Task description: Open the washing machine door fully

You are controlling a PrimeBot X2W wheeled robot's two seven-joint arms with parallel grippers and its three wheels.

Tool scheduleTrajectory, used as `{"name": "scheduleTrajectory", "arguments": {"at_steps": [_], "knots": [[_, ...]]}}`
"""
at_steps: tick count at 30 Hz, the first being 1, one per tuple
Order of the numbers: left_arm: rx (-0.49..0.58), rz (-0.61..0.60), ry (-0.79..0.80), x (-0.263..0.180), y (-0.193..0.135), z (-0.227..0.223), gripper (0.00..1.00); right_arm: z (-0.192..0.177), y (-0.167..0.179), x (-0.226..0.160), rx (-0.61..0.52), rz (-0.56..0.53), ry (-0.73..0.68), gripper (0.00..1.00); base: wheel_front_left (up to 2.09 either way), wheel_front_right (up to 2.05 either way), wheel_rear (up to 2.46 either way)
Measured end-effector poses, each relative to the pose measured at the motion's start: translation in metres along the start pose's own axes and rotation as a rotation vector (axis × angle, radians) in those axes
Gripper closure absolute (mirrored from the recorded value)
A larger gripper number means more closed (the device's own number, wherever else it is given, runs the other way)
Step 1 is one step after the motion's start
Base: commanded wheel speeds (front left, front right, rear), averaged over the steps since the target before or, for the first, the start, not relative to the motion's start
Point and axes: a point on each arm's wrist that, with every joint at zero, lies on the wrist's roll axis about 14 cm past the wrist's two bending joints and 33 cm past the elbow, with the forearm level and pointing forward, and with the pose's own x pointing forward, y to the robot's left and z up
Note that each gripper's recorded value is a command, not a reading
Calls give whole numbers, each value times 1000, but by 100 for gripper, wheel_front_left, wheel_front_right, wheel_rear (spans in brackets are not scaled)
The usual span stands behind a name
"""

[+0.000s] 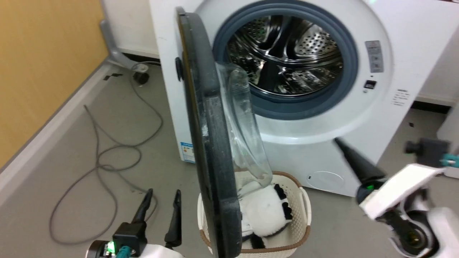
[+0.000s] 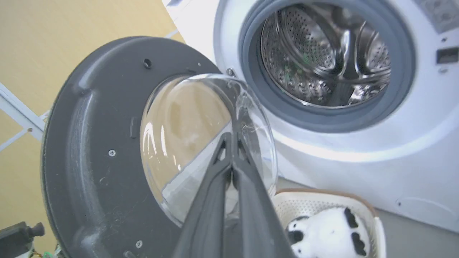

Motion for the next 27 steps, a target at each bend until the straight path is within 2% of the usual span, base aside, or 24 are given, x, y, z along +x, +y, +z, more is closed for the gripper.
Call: {"name": "scheduleTrajectory", "arguments": {"at_steps": [6,11,19,26,27], "knots": [[1,-20,-9,9,-4,2,0,51,-34,-40,-412,-131,-197,100,0,0,0],[0,-33,-24,14,-7,7,0,59,-53,-76,-562,-227,-293,100,0,0,0],[-6,-76,7,12,-18,-4,0,36,-76,-120,-608,-405,-351,100,0,0,0],[-9,-108,16,13,-27,-6,0,11,-80,-135,-618,-497,-328,100,0,0,0],[-9,-110,19,12,-28,-7,0,9,-81,-135,-624,-502,-322,62,0,0,0]]}}
